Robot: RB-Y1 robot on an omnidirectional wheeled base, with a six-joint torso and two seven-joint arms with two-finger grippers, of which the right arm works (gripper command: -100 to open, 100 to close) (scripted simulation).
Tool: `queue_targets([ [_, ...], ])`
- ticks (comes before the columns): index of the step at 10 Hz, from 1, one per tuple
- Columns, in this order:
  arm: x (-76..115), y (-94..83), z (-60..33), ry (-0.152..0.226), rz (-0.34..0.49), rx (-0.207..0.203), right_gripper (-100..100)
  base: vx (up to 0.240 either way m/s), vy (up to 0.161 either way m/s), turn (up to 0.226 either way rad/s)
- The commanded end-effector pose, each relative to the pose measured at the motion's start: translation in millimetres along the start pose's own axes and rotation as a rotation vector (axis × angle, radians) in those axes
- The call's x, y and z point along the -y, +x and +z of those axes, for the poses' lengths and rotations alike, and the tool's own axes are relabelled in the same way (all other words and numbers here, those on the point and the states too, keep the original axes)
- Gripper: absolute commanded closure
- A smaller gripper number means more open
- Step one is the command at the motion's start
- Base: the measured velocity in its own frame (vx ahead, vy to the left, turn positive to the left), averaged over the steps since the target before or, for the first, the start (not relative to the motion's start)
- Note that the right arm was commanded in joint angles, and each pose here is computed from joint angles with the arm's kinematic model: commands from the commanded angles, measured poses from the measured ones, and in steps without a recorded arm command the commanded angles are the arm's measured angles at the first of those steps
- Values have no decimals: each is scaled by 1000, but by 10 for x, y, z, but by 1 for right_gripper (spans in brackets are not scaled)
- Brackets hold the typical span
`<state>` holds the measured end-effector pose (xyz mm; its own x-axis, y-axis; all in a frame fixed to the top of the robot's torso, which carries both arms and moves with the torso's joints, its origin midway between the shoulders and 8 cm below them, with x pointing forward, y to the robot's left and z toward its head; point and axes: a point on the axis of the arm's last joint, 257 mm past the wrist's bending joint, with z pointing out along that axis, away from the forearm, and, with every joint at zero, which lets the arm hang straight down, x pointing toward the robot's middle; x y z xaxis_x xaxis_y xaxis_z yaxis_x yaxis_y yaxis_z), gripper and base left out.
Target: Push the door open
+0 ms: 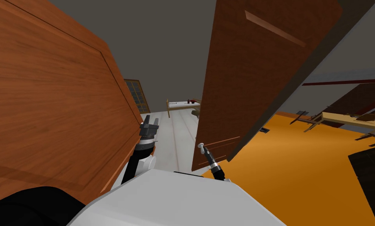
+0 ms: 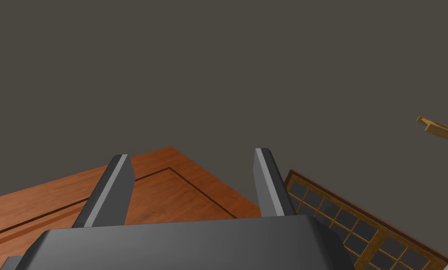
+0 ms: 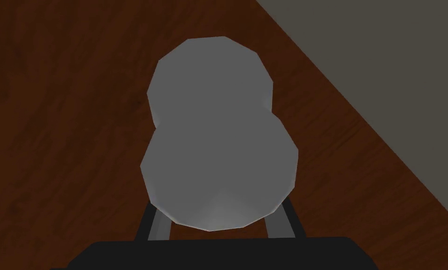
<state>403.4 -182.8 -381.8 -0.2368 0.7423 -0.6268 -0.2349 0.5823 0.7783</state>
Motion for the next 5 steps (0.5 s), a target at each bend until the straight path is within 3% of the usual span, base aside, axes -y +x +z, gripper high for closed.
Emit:
queue_targets([
  [1, 88, -45, -7, 18, 36, 6, 100, 32, 26, -29],
  [4, 92, -57, 30, 19, 135, 14, 100, 47, 11, -39],
  [5, 60, -42, 43, 8, 67, 5, -100, -5, 6, -65],
])
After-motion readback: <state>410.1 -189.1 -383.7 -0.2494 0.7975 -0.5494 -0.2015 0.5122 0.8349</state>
